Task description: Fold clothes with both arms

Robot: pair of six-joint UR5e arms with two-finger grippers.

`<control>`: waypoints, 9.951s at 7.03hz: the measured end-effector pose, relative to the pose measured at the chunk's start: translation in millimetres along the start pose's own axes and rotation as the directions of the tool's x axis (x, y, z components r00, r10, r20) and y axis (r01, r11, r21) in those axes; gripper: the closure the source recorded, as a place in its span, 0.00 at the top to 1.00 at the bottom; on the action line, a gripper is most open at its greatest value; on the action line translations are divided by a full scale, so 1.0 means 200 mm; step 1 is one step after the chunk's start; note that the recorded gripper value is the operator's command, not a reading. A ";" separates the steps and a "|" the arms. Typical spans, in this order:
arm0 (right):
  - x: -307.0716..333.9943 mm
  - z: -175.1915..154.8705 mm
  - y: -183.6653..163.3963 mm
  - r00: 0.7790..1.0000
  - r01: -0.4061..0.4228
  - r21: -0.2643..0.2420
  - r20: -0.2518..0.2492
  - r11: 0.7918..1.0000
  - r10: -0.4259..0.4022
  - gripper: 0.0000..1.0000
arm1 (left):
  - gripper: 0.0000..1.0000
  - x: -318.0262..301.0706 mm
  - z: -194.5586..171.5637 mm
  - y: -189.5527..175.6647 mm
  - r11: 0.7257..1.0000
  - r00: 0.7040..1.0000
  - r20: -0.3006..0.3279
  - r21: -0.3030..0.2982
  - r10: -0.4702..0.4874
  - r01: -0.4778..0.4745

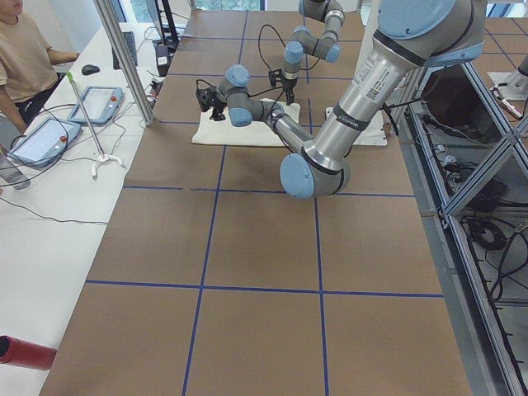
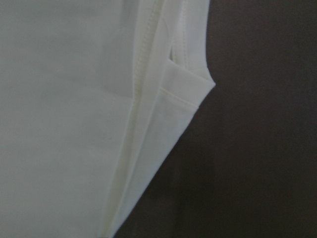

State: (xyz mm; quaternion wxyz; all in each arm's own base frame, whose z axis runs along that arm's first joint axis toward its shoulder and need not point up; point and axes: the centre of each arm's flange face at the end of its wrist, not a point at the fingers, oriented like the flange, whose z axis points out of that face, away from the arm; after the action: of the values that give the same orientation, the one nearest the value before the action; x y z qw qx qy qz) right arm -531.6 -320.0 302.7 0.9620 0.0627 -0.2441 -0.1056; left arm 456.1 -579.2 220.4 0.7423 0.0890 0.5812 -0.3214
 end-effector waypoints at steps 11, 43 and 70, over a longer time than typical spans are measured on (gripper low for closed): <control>-0.19 -0.14 0.15 0.587 -0.777 -0.005 0.355 0.630 0.728 0.85 | 0.50 0.01 -0.13 0.03 1.000 1.000 -0.013 -0.002 0.002 -0.002; 0.00 -0.20 0.24 0.511 -0.801 -0.084 0.420 0.593 0.750 0.00 | 0.65 -0.83 -0.39 1.26 0.983 0.972 0.222 -0.149 -0.075 0.110; 0.26 -0.61 -0.05 0.387 -0.817 -0.206 0.496 0.538 0.777 0.00 | 0.00 -0.33 -1.03 1.08 0.992 0.994 0.110 -0.119 -0.019 0.032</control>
State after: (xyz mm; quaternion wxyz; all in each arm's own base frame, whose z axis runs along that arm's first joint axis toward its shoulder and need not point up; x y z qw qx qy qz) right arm -430.5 -333.2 217.9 0.7811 -0.0594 -0.5034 0.3645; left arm 406.8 -282.6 165.1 0.7726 0.0190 0.5595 -0.2993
